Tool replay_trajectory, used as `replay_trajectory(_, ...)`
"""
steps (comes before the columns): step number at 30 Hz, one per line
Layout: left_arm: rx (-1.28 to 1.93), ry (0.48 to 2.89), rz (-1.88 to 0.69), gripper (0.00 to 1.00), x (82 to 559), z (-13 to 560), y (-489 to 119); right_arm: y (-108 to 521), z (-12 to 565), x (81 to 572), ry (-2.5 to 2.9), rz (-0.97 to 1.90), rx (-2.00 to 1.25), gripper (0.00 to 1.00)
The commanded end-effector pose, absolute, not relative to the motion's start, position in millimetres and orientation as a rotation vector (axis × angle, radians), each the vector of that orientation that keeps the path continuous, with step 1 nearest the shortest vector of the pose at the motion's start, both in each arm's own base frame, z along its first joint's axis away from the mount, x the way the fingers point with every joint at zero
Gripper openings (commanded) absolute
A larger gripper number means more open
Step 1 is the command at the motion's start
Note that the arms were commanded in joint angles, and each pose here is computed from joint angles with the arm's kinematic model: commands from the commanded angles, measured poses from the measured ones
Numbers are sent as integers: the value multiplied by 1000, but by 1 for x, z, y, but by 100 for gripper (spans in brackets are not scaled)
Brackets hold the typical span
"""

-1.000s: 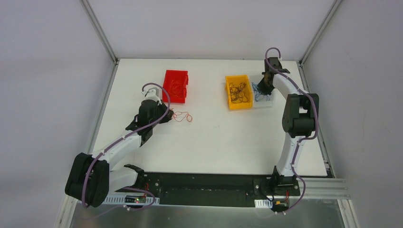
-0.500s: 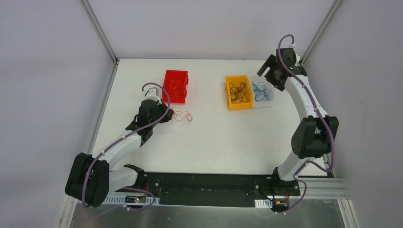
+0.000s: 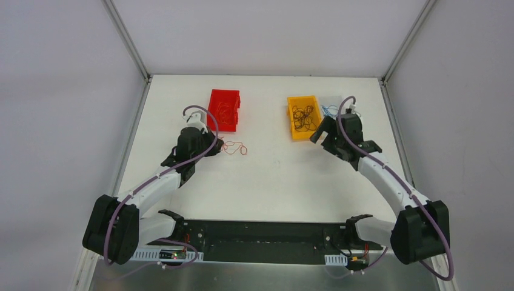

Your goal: Untangle the cables

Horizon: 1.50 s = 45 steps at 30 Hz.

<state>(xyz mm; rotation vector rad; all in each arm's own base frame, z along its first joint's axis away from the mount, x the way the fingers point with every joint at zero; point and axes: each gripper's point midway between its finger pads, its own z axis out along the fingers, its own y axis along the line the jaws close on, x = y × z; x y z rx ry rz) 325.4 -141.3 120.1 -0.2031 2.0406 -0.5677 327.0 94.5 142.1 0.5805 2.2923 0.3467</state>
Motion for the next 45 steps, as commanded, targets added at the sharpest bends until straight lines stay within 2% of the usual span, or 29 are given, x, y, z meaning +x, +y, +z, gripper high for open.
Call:
replay_trajectory(1,-135,1979,-583,0,327,134,-148,120,139,317,2182,509,518,99)
replay_trajectory(11,-232,1866,-192,0,355,190,-89,122,137,300,2023,609,499,99)
replay_trajectory(21,-155,1964,113,0,437,195,-78,123,125,296,2014,644,533,99)
replay_trajectory(28,-47,2147,141,0,488,151,-104,121,123,295,2006,641,547,99)
replay_trajectory(36,67,2378,135,1,503,99,-125,122,120,297,2013,637,557,99)
replay_trajectory(38,79,2386,120,10,502,101,-127,123,119,298,2020,639,556,99)
replay_trajectory(45,71,2296,31,59,493,155,-131,123,117,299,2027,633,561,99)
